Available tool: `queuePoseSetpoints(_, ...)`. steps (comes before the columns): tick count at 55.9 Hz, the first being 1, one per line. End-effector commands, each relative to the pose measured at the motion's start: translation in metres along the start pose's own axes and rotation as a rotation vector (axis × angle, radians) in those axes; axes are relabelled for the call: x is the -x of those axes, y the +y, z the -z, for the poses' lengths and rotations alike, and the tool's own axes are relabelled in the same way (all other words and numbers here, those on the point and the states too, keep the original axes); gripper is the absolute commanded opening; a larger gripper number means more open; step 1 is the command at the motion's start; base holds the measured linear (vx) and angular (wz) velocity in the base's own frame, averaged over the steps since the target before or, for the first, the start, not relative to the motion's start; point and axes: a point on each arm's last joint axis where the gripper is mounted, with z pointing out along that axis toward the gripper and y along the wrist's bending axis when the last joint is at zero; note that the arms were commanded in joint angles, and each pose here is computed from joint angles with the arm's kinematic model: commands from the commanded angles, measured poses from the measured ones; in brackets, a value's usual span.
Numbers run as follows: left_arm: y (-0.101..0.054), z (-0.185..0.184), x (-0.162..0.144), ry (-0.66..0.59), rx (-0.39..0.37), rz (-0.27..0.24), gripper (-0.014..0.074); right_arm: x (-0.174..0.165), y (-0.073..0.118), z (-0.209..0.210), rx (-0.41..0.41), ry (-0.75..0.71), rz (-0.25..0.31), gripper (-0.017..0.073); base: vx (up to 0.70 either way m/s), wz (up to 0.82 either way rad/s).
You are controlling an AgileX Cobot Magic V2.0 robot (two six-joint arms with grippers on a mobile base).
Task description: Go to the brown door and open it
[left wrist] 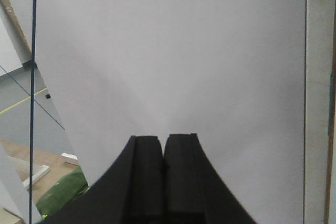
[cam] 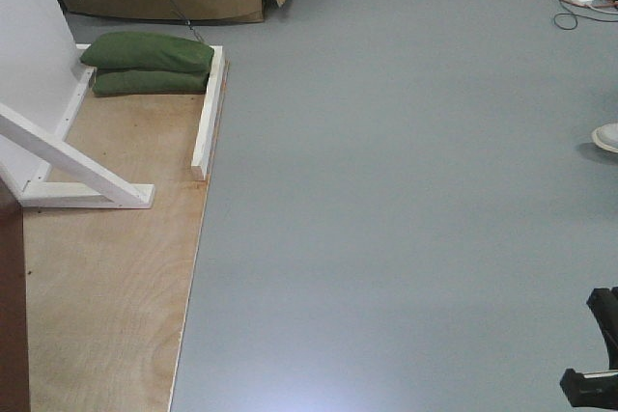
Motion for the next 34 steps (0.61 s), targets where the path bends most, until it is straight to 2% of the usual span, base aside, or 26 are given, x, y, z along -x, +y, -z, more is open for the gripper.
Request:
queuePoseSetpoints(1,0.003,-0.001,0.017,-0.074,0.061,0.009,0.0067,0.006,0.0,0.0,-0.003,-0.079,0.01,0.0,0.0,0.0)
queuePoseSetpoints(18,-0.016,-0.009,0.036,-0.081,0.063,0.029,0.0067,0.006,0.0,0.0,-0.003,-0.079,0.01,0.0,0.0,0.0)
queuePoseSetpoints(34,-0.022,-0.026,0.039,-0.061,0.133,0.024,0.0067,0.006,0.0,0.0,-0.003,-0.079,0.01,0.0,0.0,0.0)
